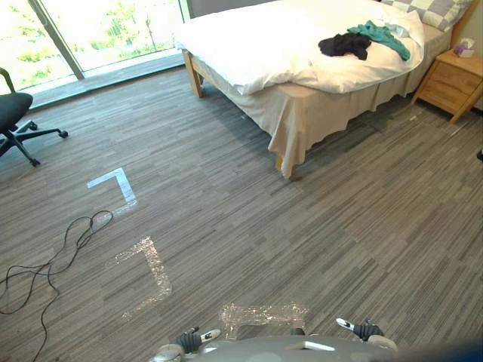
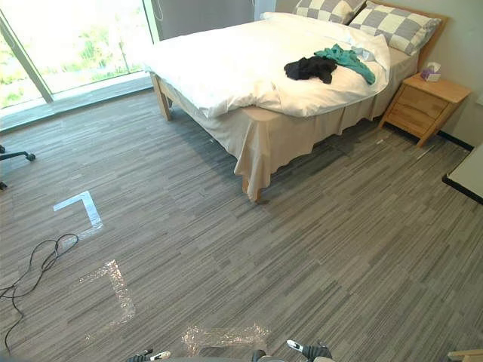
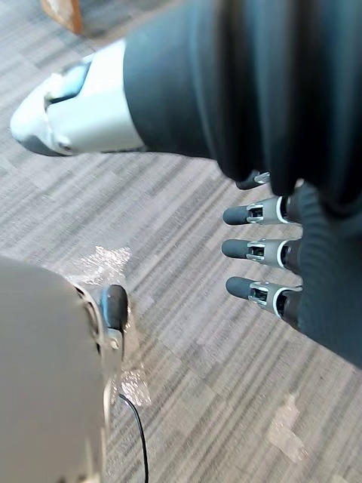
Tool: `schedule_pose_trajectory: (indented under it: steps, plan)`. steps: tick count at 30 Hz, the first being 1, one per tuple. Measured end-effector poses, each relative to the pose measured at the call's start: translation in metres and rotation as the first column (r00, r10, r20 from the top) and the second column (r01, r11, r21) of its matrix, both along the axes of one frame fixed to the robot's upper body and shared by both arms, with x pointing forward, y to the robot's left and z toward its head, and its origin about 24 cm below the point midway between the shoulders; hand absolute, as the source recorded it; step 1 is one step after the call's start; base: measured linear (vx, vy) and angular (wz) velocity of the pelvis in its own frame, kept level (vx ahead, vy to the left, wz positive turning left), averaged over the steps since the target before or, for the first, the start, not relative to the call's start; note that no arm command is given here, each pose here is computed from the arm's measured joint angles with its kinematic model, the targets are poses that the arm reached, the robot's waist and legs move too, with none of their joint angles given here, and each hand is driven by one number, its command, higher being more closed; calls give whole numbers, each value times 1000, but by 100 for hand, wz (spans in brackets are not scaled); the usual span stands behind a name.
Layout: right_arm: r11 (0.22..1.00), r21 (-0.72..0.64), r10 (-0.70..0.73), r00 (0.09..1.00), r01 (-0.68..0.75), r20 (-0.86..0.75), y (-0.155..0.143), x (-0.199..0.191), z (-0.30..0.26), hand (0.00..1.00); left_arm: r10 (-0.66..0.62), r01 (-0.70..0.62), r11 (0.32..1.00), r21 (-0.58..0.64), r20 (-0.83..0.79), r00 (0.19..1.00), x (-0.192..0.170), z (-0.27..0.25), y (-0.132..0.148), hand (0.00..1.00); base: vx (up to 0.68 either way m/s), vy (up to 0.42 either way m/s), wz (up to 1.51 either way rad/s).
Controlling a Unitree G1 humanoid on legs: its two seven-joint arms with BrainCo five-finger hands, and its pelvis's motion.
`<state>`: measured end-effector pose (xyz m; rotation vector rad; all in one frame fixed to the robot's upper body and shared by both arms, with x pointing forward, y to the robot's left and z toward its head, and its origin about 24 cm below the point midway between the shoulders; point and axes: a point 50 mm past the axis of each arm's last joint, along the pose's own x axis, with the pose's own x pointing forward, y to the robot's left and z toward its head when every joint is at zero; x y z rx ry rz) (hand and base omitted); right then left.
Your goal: Tidy the bed and pick cloth on bed and put in laundry
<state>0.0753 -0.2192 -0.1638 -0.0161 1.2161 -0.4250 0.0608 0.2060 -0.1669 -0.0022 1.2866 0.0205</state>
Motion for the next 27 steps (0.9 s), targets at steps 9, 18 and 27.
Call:
schedule_pose_trajectory:
  steps: [9,18,27]
  plan:
    - [991,-33,-129,987,133,96,11,18,5,0,-72,67,991,118,47,996,26,8,18,0,-32,10,-41]
    - [974,-85,-204,976,211,80,3,5,5,0,-70,62,986,152,46,997,32,7,12,0,3,-33,-45]
    - [979,-162,-102,985,124,141,-9,7,10,0,-8,-6,987,161,88,996,32,6,7,0,384,-239,-29]
